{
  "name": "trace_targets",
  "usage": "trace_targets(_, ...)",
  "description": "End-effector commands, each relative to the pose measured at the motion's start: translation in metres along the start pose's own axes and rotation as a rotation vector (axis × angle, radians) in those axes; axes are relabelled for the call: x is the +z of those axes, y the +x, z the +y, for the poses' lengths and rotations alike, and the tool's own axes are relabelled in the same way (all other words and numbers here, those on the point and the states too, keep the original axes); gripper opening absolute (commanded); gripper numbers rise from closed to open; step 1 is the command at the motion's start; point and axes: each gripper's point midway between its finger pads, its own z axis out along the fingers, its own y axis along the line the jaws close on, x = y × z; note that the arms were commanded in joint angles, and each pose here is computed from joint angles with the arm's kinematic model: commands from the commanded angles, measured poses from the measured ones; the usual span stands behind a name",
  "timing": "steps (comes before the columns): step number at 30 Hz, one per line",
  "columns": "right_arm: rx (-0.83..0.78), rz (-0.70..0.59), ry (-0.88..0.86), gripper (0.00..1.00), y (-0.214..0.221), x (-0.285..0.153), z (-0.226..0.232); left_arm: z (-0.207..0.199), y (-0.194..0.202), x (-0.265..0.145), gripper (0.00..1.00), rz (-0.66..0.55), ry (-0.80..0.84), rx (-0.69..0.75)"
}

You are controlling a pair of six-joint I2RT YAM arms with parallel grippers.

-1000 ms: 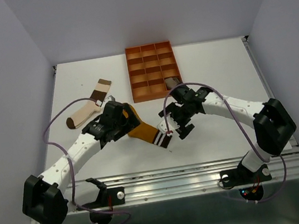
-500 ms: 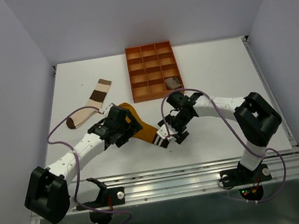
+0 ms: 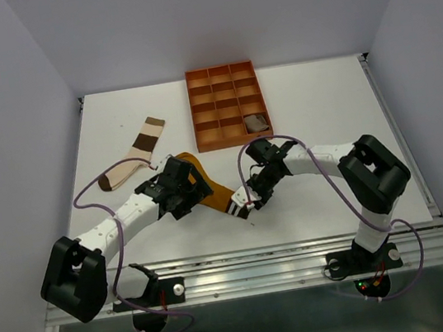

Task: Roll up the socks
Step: Roll the sock at the center of the board.

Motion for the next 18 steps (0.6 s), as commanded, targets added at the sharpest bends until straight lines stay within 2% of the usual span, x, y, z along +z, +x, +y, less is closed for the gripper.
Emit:
trace_targets(1, -0.01, 0.018, 0.007, 0.38, 0.01, 0.006, -0.004, -0.014, -0.008, -0.004, 0.99, -0.02, 0.029, 0.028)
trace_targets(6, 0.006, 0.01, -0.084, 0.17, 0.012, 0.009, 0.013, -0.013, -0.009, 0.001, 0.99, -0.013, 0.01, 0.051)
trace_targets(10, 0.062, -0.015, -0.177, 0.07, 0.006, 0.007, 0.03, -0.015, -0.011, 0.003, 0.99, -0.012, 0.009, 0.071)
trace_targets(18, 0.209, -0.029, -0.33, 0.08, -0.012, -0.011, 0.043, -0.021, -0.012, 0.005, 0.99, -0.01, 0.021, 0.106)
